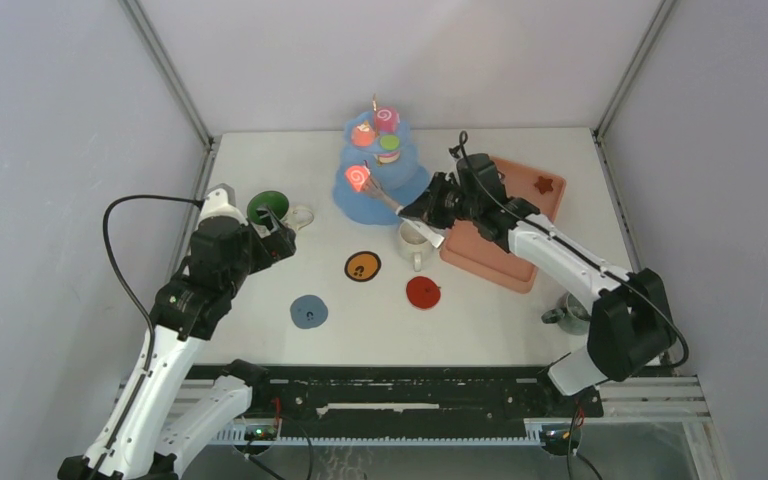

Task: Serve the afternoon tea

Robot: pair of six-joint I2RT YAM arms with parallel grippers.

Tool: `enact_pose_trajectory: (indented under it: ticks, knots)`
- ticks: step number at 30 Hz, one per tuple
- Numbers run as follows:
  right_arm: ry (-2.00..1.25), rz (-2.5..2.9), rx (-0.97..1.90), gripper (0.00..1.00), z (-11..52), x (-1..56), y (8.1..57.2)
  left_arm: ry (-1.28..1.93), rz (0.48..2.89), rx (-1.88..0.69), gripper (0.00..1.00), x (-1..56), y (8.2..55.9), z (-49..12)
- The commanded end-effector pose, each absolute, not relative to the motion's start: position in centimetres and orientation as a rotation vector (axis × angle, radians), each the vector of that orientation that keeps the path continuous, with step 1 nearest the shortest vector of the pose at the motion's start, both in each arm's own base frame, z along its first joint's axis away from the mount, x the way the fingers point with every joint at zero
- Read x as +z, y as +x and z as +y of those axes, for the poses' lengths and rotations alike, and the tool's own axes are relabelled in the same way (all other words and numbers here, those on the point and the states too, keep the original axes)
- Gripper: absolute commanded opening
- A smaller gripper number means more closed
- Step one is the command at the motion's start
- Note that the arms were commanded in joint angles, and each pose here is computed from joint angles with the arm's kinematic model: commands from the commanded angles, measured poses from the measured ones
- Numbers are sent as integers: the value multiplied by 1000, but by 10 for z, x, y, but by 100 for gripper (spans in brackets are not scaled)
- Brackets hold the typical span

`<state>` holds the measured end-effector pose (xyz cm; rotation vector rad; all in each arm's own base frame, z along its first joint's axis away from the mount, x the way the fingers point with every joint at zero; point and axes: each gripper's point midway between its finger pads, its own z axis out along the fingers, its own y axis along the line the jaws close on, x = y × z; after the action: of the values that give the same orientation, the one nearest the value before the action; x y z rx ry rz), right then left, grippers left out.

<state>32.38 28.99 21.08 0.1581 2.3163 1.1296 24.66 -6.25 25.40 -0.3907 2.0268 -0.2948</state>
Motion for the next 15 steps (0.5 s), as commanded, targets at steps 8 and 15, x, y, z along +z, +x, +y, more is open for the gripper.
enact_pose_trajectory:
  ticks: [8,15]
  knots:
    - [223,2136,1242,0,311,256,371,-376,2005,-211,97,257,246,-49]
    - [301,2126,1267,0,310,253,386,-366,1987,-132,97,265,246,-37]
